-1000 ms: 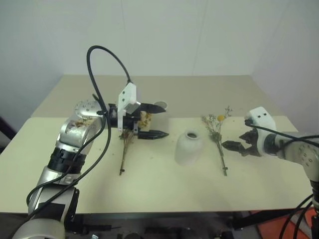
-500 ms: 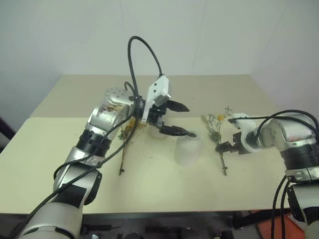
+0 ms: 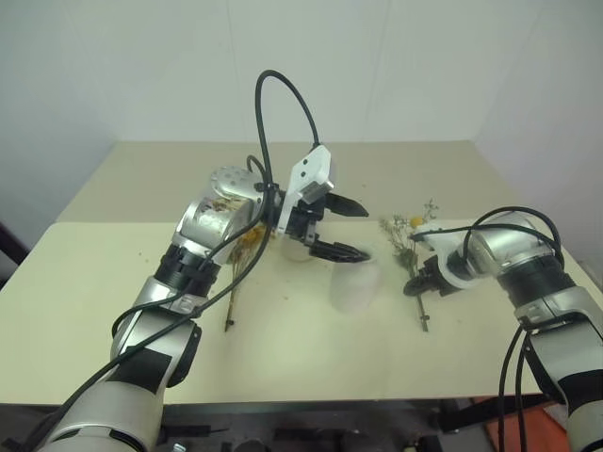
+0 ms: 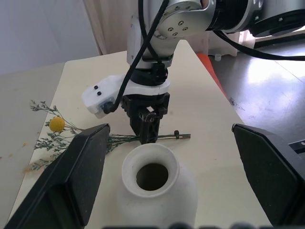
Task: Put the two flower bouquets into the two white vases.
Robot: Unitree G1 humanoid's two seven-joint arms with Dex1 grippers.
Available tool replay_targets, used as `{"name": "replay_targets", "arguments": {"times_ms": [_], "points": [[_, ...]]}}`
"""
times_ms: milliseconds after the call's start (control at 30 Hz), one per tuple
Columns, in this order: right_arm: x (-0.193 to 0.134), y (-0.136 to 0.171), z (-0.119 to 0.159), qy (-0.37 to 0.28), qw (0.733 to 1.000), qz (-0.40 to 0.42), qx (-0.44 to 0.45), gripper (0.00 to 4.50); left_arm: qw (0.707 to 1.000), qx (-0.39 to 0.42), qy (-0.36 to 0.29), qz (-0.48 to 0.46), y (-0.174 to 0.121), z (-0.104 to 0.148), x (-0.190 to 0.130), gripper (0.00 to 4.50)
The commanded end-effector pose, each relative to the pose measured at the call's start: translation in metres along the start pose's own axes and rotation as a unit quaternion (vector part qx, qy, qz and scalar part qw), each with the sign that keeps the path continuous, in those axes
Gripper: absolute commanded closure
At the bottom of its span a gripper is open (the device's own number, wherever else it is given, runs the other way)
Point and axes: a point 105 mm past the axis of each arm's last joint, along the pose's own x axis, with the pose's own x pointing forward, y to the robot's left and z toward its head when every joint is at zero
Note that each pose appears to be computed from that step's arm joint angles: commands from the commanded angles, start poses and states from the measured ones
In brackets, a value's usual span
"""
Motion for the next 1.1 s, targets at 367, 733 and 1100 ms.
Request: {"name": "replay_targets", "arguments": {"times_ms": [367, 733, 1100], "points": [[-0.046, -0.013, 0.03, -0.095, 0.99, -0.001, 0.106, 4.47, 1.0, 0.026, -0.007, 0.016, 0.004, 0.008, -0.003, 0.0], [-0.16, -0.013, 0.091, -0.56, 0.821, -0.066, 0.091, 4.47, 1.0, -0.007, 0.0, 0.015, -0.002, -0.006, -0.02, 0.0], [-0.19, 0.082, 0.081, -0.672, 0.731, 0.112, -0.038, 4.47, 0.998, -0.027, 0.054, 0.002, -0.007, -0.022, -0.012, 0.0]]}}
